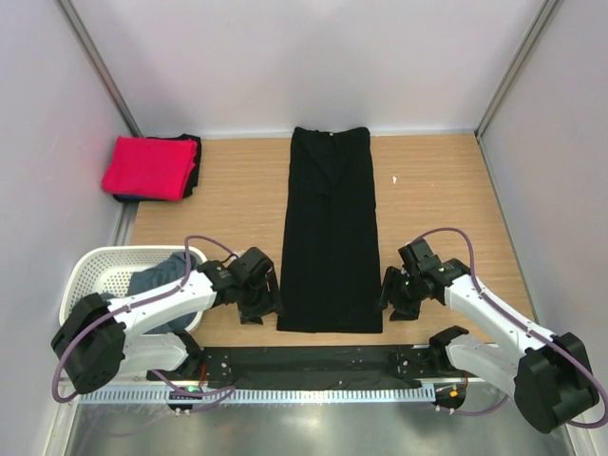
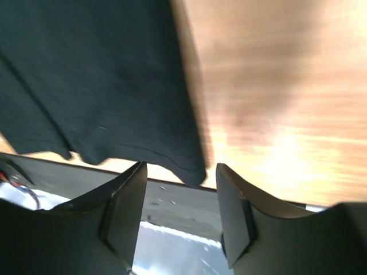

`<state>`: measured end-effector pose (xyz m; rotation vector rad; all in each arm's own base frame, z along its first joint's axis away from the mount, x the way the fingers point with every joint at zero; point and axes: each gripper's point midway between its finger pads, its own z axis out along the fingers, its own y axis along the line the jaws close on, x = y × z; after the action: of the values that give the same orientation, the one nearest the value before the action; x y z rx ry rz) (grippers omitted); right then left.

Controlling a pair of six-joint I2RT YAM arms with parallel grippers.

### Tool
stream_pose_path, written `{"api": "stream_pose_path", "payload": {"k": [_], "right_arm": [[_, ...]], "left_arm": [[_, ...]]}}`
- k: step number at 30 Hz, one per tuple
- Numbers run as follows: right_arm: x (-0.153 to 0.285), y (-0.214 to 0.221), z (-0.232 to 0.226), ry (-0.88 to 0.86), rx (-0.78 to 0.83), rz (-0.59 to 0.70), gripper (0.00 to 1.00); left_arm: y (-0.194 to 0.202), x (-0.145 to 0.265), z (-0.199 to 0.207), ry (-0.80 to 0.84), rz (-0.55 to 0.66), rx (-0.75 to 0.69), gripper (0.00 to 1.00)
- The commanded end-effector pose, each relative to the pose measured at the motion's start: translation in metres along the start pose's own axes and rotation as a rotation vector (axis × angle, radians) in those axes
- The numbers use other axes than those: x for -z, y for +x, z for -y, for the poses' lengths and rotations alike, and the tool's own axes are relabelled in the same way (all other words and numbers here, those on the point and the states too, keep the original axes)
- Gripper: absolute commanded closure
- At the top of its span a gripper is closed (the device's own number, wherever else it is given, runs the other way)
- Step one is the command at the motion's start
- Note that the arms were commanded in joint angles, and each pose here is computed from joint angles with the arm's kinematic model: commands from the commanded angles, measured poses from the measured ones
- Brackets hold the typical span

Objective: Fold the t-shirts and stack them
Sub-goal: Fold the tshirt

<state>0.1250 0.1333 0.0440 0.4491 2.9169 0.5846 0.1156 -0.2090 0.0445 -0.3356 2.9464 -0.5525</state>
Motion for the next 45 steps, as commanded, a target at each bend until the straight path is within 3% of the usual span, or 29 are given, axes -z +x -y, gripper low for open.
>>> {"api": "stream_pose_path", "payload": {"k": [1,7,18,21,24,26,28,34,39,45], "right_arm": [[-0.006,0.018,0.000,-0.022,-0.001,-0.065,0.44],[-0.014,0.032,0.012,-0.003,0.015,-0.105,0.44],[-0.026,0.033,0.011,0.012,0.047,-0.129,0.63],[-0.028,0.033,0.011,0.018,0.052,-0.131,0.69],[-0.028,0.031,0.009,0.019,0.048,-0.127,0.74],[-0.027,0.032,0.007,0.013,0.038,-0.136,0.88],[-0.025,0.033,0.004,0.004,0.032,-0.141,0.99],[-0.003,0.025,-0.013,-0.004,0.032,-0.141,0.99],[0.017,-0.003,-0.057,-0.049,0.045,-0.128,0.99],[0.031,-0.061,-0.100,-0.028,0.082,-0.057,0.99]], "left_arm": [[0.001,0.000,0.020,0.114,-0.008,0.007,0.35],[0.008,-0.017,0.010,0.091,-0.044,0.027,0.40],[0.013,-0.032,0.001,0.049,-0.072,0.037,0.50],[0.014,-0.034,-0.002,0.040,-0.082,0.038,0.60],[0.016,-0.037,-0.007,0.019,-0.086,0.046,0.82],[0.016,-0.038,-0.006,0.008,-0.094,0.047,1.00],[0.016,-0.038,-0.003,0.010,-0.108,0.045,1.00],[0.002,-0.009,0.026,0.044,-0.083,0.003,1.00],[-0.014,0.023,0.049,0.036,-0.050,-0.052,1.00],[-0.070,0.045,0.072,-0.005,0.031,-0.104,1.00]]}}
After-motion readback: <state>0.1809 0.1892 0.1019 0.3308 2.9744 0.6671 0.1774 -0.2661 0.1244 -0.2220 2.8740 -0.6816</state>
